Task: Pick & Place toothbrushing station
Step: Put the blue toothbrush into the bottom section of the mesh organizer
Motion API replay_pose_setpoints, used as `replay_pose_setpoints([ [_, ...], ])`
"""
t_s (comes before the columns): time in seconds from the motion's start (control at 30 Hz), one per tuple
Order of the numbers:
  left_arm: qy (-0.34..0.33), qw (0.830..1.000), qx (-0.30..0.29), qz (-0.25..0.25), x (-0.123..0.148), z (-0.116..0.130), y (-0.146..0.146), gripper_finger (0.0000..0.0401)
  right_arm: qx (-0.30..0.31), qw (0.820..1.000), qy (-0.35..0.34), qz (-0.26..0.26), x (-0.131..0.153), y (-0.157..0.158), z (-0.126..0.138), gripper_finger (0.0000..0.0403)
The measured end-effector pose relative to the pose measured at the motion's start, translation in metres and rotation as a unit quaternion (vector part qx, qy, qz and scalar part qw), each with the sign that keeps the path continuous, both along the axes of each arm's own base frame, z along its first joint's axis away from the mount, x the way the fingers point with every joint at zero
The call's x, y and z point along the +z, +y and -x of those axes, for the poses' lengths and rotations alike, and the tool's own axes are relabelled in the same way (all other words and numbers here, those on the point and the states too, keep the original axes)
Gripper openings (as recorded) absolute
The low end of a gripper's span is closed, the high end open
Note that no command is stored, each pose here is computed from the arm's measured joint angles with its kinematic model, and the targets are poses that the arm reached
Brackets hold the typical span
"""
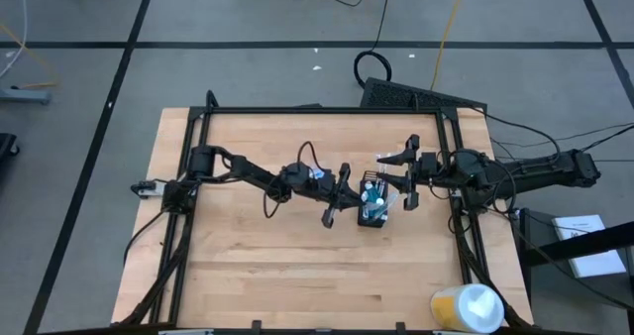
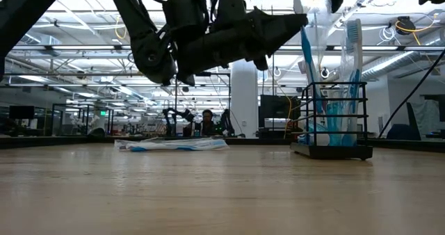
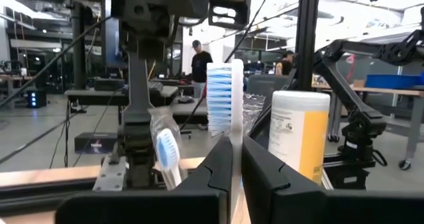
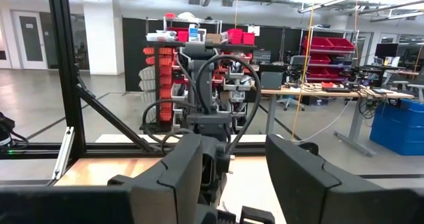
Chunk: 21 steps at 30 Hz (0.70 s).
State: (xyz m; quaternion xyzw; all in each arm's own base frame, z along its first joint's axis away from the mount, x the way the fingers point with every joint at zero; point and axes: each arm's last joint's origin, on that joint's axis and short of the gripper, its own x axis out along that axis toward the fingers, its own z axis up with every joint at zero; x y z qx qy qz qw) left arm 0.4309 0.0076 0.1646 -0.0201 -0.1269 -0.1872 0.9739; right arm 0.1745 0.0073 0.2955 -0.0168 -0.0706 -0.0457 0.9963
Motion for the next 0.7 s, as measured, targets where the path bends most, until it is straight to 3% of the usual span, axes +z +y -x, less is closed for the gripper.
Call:
replay_pose_setpoints([
  [0.33,0.036,0.999,0.006,0.0,-0.01,-0.002,0.0,0.001,-0.001,1.0,0.0,0.007,0.0,0.0,0.0,0.0155],
  [0.53,0.064,0.997,0.027,0.031,-0.013,-0.003,0.002,0.0024,-0.001,1.0,0.0,0.007,0.0,0.0,0.0,0.0153],
  [0.7,0.091,0.993,0.027,0.065,-0.016,-0.004,0.004,0.001,-0.001,1.0,0.0,0.007,0.0,0.0,0.0,0.0156],
])
